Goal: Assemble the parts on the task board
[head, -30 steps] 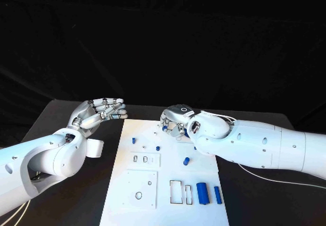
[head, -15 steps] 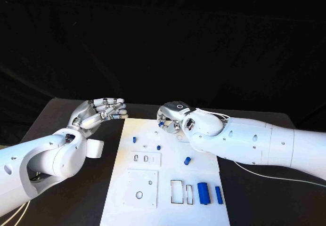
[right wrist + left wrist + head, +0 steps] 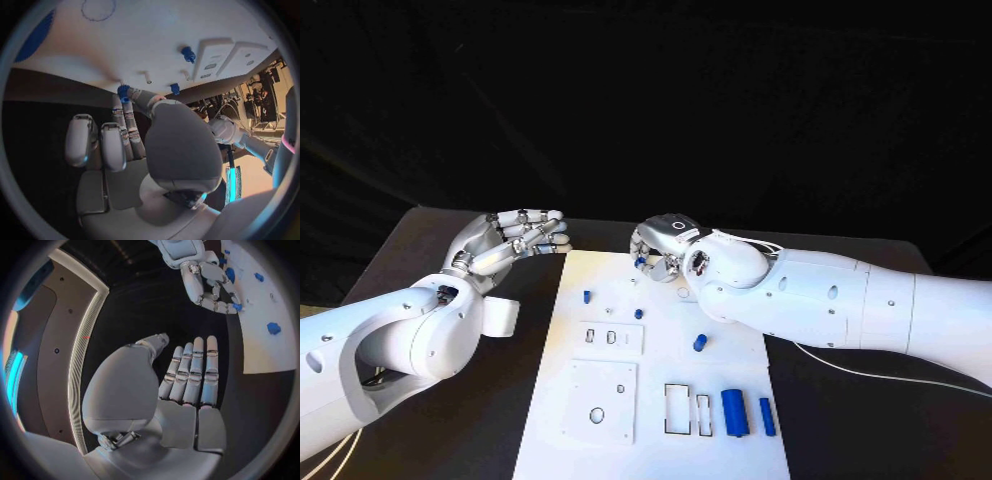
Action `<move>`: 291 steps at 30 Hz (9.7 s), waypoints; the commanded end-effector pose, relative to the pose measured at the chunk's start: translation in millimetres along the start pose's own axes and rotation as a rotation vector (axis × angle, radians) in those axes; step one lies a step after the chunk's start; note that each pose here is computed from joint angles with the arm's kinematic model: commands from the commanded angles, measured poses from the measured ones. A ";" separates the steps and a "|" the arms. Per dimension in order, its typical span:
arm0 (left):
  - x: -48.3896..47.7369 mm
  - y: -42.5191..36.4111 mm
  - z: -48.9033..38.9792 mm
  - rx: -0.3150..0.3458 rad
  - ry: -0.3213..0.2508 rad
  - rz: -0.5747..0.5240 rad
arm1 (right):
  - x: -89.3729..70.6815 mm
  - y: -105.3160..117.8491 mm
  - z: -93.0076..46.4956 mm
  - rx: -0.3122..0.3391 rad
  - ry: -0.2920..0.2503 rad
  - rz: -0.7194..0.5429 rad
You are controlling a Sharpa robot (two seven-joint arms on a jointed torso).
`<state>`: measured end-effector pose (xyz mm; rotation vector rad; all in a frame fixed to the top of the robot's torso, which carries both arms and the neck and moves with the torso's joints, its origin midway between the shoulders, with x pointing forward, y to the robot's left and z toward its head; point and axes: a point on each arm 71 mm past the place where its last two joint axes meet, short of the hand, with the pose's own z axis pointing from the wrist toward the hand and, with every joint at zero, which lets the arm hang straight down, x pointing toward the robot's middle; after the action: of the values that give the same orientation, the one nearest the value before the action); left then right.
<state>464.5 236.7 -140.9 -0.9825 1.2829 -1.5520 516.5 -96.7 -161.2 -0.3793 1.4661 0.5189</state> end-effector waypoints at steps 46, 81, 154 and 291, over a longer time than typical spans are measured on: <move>-2.9 -2.3 2.1 0.008 0.011 -0.009 | -8.7 -35.3 -45.0 0.090 -0.014 0.086; -3.6 1.6 6.7 0.002 0.019 -0.018 | 6.0 -109.0 -90.5 0.425 0.149 0.396; -7.3 3.3 7.0 -0.012 0.013 -0.014 | 7.5 -110.8 -106.7 0.397 0.122 0.353; -7.0 6.2 9.4 -0.025 0.012 -0.013 | 23.9 6.5 -33.3 0.071 0.088 0.167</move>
<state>476.7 242.4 -146.8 -1.0066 1.3067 -1.5369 486.2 -107.3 -183.5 -0.2049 1.5638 0.5903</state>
